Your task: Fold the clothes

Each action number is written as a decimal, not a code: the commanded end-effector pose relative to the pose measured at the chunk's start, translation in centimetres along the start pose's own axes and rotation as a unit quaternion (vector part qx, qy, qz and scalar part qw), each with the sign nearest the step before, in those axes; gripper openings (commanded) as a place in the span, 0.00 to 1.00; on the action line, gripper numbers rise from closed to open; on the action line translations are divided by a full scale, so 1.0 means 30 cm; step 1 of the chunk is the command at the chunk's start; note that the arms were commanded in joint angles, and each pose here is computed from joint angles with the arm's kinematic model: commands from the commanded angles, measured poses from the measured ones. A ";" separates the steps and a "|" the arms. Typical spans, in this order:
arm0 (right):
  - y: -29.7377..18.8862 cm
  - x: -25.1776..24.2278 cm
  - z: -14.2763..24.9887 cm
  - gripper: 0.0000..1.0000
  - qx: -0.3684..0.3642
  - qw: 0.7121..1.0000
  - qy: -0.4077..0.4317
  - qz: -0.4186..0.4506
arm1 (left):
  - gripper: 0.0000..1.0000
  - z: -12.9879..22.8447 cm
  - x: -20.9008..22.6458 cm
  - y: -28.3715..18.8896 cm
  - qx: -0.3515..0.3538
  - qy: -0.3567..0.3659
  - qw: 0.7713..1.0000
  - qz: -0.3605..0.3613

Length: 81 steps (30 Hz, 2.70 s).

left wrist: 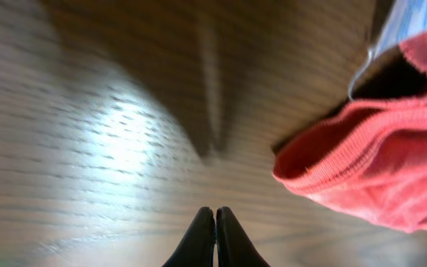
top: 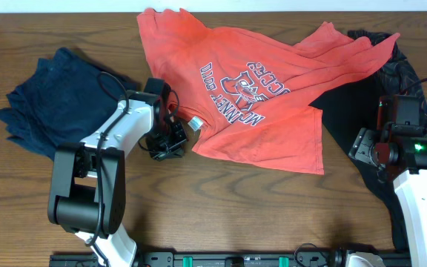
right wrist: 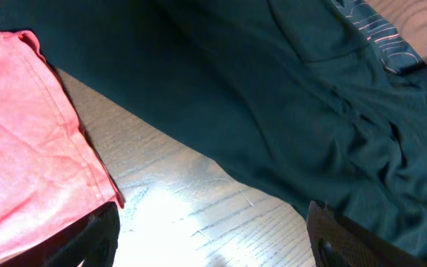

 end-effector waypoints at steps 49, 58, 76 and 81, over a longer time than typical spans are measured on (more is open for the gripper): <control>-0.007 0.002 0.007 0.80 0.006 1.000 -0.005 -0.020 | 0.10 0.263 -0.410 0.373 -0.148 -0.060 0.981 0.109; -0.007 0.002 0.012 0.80 0.011 1.000 -0.010 -0.020 | 0.06 0.256 -0.304 0.337 -0.144 -0.038 0.989 0.011; 0.044 0.067 0.029 0.44 0.065 0.991 -0.043 -0.106 | 0.06 0.175 0.214 -0.190 -0.208 -0.068 0.945 -0.245; 0.134 0.096 0.019 0.32 0.106 0.988 -0.050 -0.103 | 0.06 0.164 0.306 -0.292 -0.244 -0.105 0.938 -0.224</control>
Point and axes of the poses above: each gripper's point midway between its finger pads, its own y axis out along the fingers, its own x axis along the line the jaws close on, z = x × y, the point moved 9 cm from there along -y, back along the fingers, and after that the axes turned 14 degrees about -y, right-handed, at the moved point
